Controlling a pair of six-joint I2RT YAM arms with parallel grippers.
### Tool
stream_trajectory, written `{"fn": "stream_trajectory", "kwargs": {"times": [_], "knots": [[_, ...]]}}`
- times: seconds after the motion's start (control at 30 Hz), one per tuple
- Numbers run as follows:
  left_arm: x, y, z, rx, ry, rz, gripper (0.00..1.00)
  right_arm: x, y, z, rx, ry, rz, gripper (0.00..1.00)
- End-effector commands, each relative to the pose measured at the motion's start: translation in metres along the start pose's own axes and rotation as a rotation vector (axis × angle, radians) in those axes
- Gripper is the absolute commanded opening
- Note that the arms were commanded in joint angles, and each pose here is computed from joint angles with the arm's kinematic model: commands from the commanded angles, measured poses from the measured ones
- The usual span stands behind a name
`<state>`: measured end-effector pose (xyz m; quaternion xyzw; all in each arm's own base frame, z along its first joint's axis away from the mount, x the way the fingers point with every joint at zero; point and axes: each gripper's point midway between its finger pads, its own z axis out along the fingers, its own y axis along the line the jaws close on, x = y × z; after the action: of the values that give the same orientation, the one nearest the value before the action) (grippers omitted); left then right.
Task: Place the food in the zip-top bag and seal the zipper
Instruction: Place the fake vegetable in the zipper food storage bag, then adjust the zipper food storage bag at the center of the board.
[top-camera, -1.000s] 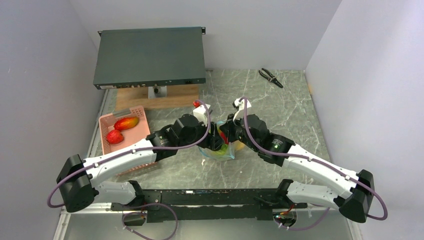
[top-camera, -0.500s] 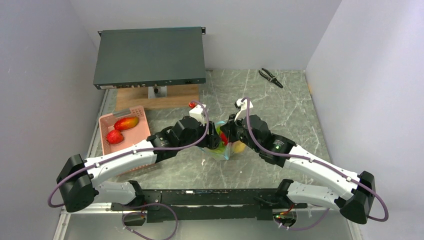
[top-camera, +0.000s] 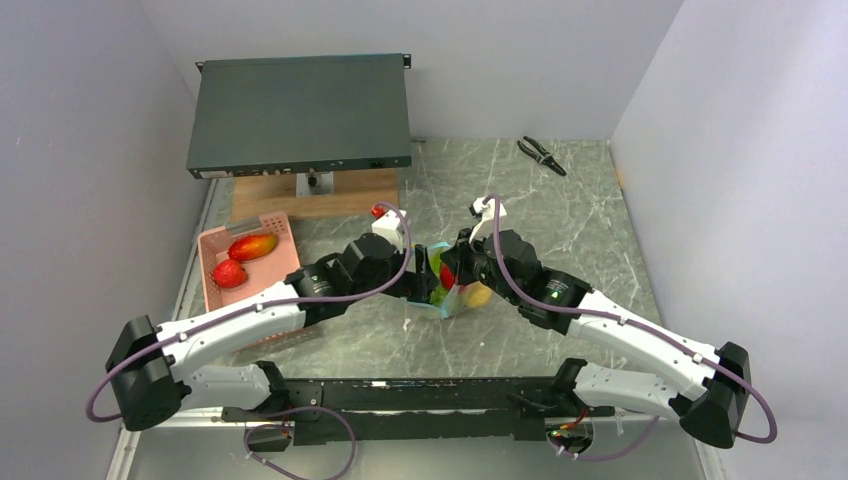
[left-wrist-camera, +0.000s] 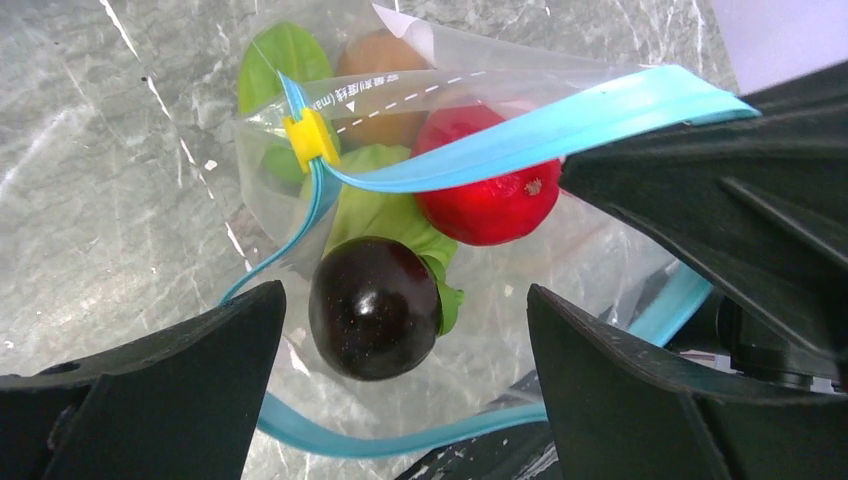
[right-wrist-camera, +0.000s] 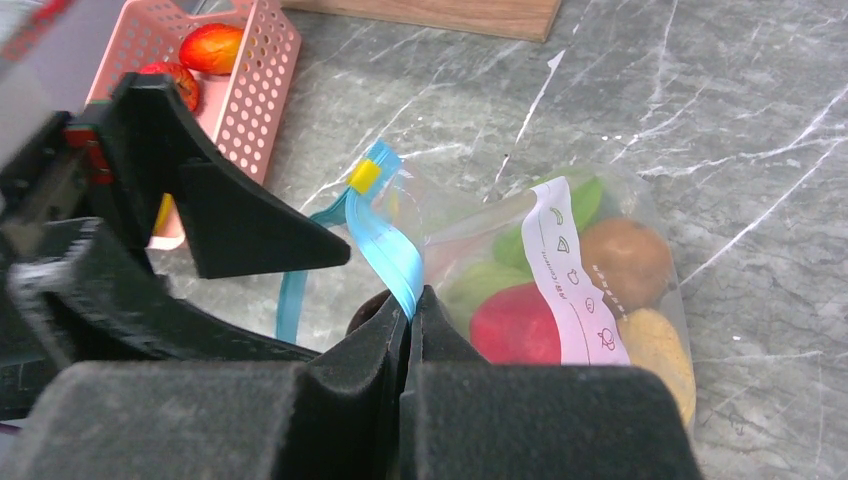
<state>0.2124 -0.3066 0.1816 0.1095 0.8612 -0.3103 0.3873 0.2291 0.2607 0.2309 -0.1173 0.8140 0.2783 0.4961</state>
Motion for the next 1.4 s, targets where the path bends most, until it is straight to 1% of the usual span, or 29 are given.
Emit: {"fn": "stream_trajectory", "kwargs": {"times": [0.0, 0.17, 0.23, 0.3, 0.33, 0.37, 0.43, 0.5, 0.57, 0.67, 0.9, 0.97, 1.03, 1.17, 1.3, 1.37], "knots": [[-0.033, -0.014, -0.029, 0.045, -0.097, 0.018, 0.93, -0.025, 0.011, -0.005, -0.046, -0.082, 0.034, 0.0], [-0.027, 0.001, -0.048, 0.016, -0.106, 0.013, 0.83, -0.025, 0.011, -0.005, -0.047, -0.084, 0.034, 0.0], [-0.022, 0.009, -0.055, -0.001, -0.108, -0.001, 0.67, -0.026, 0.012, -0.004, -0.052, -0.084, 0.035, 0.0], [-0.015, 0.016, -0.058, -0.012, -0.108, -0.022, 0.57, -0.026, 0.012, -0.003, -0.051, -0.078, 0.031, 0.0], [-0.011, 0.017, -0.058, -0.006, -0.109, -0.034, 0.56, -0.026, 0.012, -0.003, -0.051, -0.077, 0.029, 0.0], [-0.007, 0.018, -0.058, 0.002, -0.108, -0.046, 0.57, -0.026, 0.012, -0.003, -0.051, -0.078, 0.03, 0.0], [0.0, 0.02, -0.053, 0.013, -0.101, -0.07, 0.64, -0.025, 0.012, -0.003, -0.052, -0.081, 0.037, 0.0], [0.006, 0.022, -0.047, 0.011, -0.081, -0.085, 0.68, -0.025, 0.013, -0.003, -0.058, -0.078, 0.04, 0.0], [0.012, 0.024, -0.04, 0.004, -0.061, -0.091, 0.67, -0.025, 0.015, -0.003, -0.063, -0.07, 0.037, 0.0], [0.018, 0.025, -0.03, 0.005, -0.037, -0.098, 0.58, -0.025, 0.016, -0.003, -0.064, -0.061, 0.034, 0.0], [0.018, 0.021, -0.023, 0.044, -0.035, -0.1, 0.31, -0.02, 0.016, -0.002, -0.066, -0.034, 0.011, 0.0], [0.015, 0.02, -0.023, 0.046, -0.036, -0.093, 0.15, -0.018, 0.016, -0.001, -0.07, -0.024, -0.004, 0.0], [0.01, 0.021, -0.026, 0.03, -0.036, -0.084, 0.0, -0.019, 0.024, -0.002, -0.117, -0.018, -0.042, 0.0], [-0.014, 0.01, -0.046, 0.067, -0.102, -0.068, 0.0, -0.022, 0.051, -0.011, -0.249, -0.028, -0.133, 0.0], [-0.046, -0.017, -0.074, 0.181, -0.191, -0.075, 0.0, -0.02, 0.071, -0.016, -0.301, -0.02, -0.218, 0.0], [-0.055, -0.031, -0.083, 0.218, -0.184, -0.082, 0.0, -0.017, 0.083, -0.017, -0.323, -0.008, -0.254, 0.0]]}}
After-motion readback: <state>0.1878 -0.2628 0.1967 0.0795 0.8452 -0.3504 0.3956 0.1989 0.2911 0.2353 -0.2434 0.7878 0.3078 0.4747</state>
